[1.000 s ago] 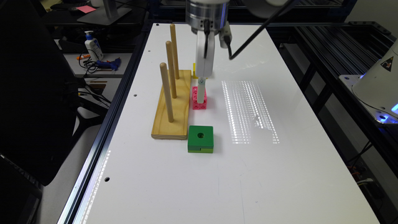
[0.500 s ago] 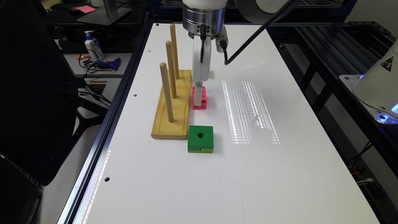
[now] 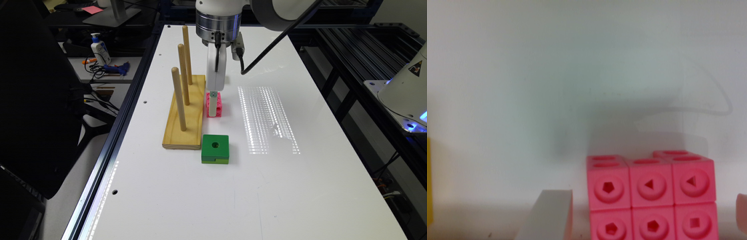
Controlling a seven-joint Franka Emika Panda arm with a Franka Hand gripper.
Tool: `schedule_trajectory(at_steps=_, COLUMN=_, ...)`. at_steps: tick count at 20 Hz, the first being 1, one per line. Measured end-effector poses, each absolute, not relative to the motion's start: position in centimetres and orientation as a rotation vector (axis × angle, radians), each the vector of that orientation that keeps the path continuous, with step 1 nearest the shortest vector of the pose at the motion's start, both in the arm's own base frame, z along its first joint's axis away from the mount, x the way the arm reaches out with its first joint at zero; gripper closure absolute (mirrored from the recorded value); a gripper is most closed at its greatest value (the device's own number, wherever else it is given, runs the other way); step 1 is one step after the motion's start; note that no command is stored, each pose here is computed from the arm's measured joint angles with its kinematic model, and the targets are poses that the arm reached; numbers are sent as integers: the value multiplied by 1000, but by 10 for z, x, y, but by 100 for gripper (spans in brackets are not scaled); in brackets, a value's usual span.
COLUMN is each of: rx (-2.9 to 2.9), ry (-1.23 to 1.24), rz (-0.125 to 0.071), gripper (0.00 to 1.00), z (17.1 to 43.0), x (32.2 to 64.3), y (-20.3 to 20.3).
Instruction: Pick up pink block.
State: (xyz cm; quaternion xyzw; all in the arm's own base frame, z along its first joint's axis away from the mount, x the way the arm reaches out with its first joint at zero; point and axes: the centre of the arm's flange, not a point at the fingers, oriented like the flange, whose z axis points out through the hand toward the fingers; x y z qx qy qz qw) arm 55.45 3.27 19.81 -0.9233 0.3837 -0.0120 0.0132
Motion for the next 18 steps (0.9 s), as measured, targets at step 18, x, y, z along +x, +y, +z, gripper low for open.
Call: schedule_trajectory(at_steps=18, rx=-2874, ry=1191, rz=-33, gripper=0, z=171, x=563, y=35)
